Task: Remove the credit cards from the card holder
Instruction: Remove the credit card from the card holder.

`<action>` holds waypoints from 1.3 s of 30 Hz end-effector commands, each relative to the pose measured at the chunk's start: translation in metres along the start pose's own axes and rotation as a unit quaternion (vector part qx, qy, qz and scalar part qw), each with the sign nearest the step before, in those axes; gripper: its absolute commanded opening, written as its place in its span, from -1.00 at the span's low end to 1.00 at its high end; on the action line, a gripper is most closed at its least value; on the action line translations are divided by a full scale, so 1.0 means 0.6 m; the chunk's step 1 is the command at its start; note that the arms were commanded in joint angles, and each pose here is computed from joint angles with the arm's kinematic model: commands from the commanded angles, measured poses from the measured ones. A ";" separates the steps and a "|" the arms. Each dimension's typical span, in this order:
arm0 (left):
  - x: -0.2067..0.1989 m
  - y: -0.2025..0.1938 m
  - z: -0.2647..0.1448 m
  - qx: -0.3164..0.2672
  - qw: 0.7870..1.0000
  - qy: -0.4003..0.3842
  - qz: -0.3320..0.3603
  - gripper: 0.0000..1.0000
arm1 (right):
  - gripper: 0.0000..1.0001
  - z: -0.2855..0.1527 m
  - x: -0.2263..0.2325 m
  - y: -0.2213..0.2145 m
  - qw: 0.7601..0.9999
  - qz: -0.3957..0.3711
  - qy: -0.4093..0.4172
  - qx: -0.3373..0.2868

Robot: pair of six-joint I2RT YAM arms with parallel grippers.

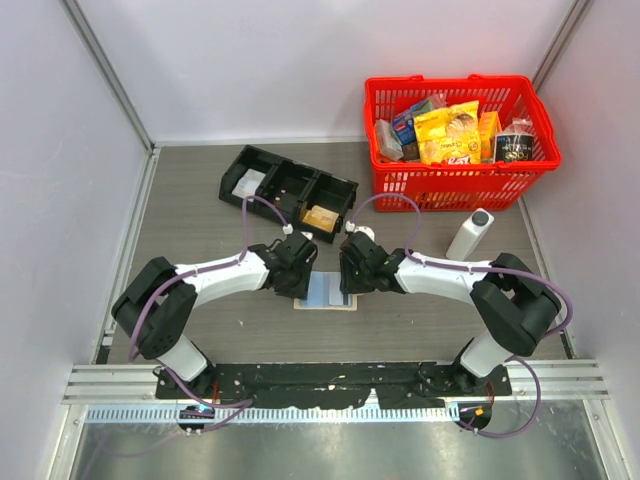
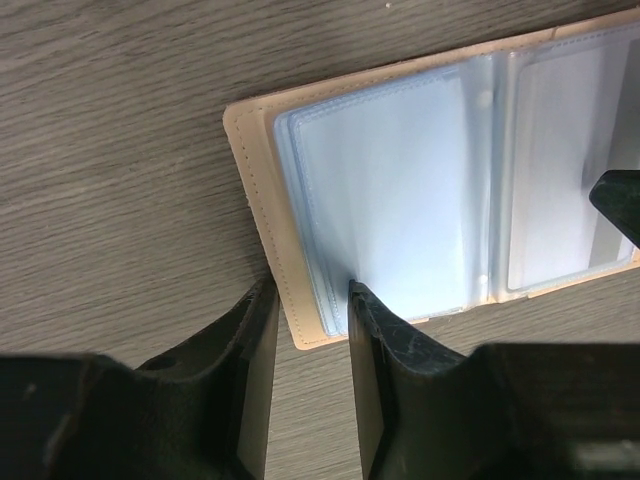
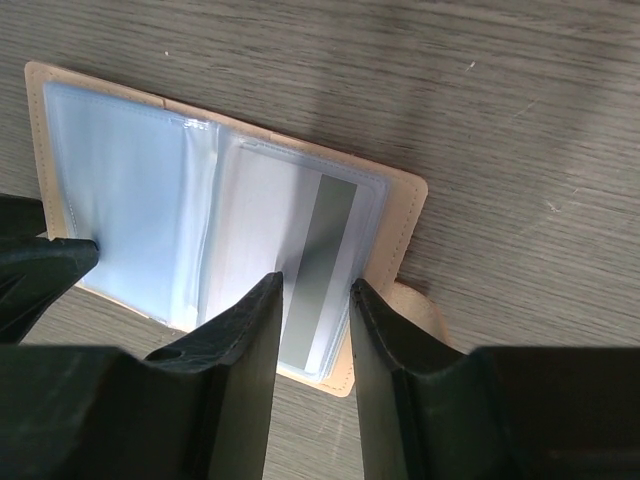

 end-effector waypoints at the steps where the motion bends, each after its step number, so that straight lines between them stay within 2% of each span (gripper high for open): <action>1: -0.005 -0.016 0.002 0.012 1.000 -0.009 -0.006 -0.29 | -0.23 0.001 0.004 0.008 1.000 0.008 -0.010 -0.006; 7: -0.009 -0.017 -0.002 0.012 1.000 -0.019 -0.011 -0.36 | -0.21 0.003 0.004 0.006 1.000 0.011 -0.010 -0.002; 18: -0.014 -0.019 -0.006 0.014 0.999 -0.033 -0.014 -0.42 | -0.31 -0.029 0.045 0.047 0.995 0.011 0.077 -0.059; 23: -0.017 -0.018 -0.008 0.010 0.999 -0.039 -0.014 -0.44 | -0.33 -0.040 0.062 0.055 0.992 0.007 0.115 -0.057; 28: -0.017 -0.018 -0.010 0.009 0.999 -0.043 -0.017 -0.45 | -0.33 -0.036 0.058 0.051 0.993 0.020 0.102 -0.054; 33: -0.014 -0.021 -0.010 0.009 0.999 -0.040 -0.021 -0.46 | -0.25 -0.030 0.023 0.040 0.998 0.038 0.012 -0.051; 39: -0.017 -0.020 -0.011 0.009 0.999 -0.045 -0.021 -0.48 | -0.28 -0.029 0.040 0.044 0.995 0.035 0.064 -0.063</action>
Point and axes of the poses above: each gripper's point midway between its finger pads, its own z axis out along the fingers, its own x axis along the line the jaws close on, y = z × x, the point moved 7 cm from there along -z, back along the fingers, and after that the axes turned 9 degrees about -z, right-handed, at the moved point
